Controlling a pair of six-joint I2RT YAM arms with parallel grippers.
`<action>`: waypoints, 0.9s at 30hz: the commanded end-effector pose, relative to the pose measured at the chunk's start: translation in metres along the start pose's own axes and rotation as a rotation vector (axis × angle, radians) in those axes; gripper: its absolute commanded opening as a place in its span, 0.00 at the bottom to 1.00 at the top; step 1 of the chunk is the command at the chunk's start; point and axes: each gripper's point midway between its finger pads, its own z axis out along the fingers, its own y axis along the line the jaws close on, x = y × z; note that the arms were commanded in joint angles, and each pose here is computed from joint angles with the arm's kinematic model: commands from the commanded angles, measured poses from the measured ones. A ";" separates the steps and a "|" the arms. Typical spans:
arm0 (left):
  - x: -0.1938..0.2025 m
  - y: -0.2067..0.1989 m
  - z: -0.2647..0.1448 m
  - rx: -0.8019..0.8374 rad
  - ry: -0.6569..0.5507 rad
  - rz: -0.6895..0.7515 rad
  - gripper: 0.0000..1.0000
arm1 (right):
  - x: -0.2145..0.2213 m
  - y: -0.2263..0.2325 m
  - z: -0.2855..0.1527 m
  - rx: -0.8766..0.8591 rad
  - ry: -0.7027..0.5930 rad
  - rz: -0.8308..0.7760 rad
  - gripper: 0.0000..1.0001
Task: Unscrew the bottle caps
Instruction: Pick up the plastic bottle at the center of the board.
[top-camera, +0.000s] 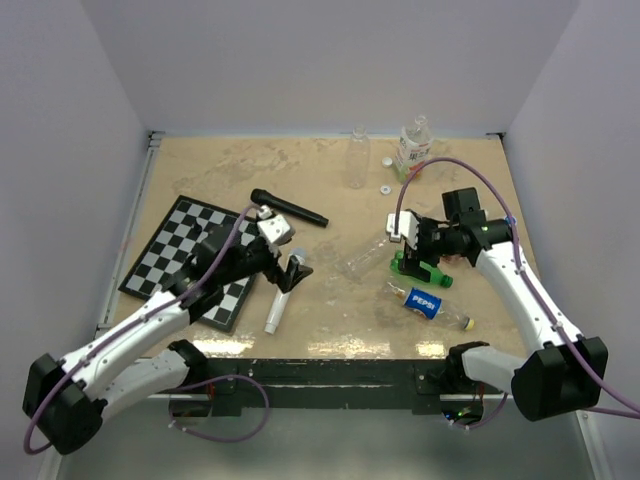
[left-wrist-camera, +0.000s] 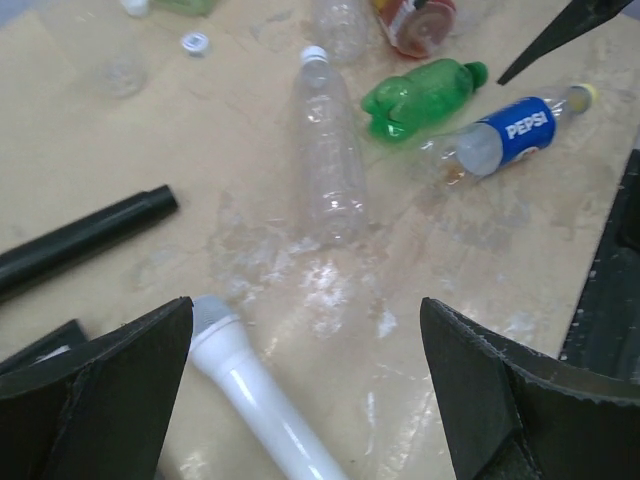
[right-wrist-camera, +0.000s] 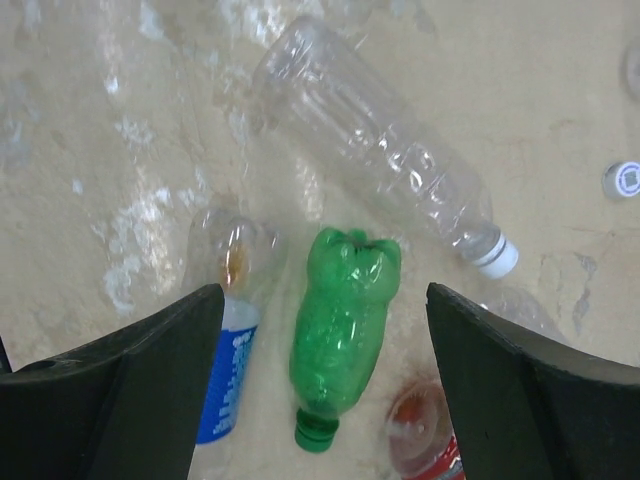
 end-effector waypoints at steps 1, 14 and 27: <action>-0.025 -0.027 0.033 0.176 0.029 -0.263 1.00 | -0.050 -0.026 -0.003 0.071 -0.237 0.096 0.86; 0.022 -0.026 0.151 0.088 0.409 -0.248 1.00 | -0.026 -0.088 -0.049 0.442 -0.295 0.462 0.90; 0.073 -0.021 0.207 0.014 0.609 -0.137 0.89 | -0.017 -0.090 -0.055 0.464 -0.300 0.511 0.91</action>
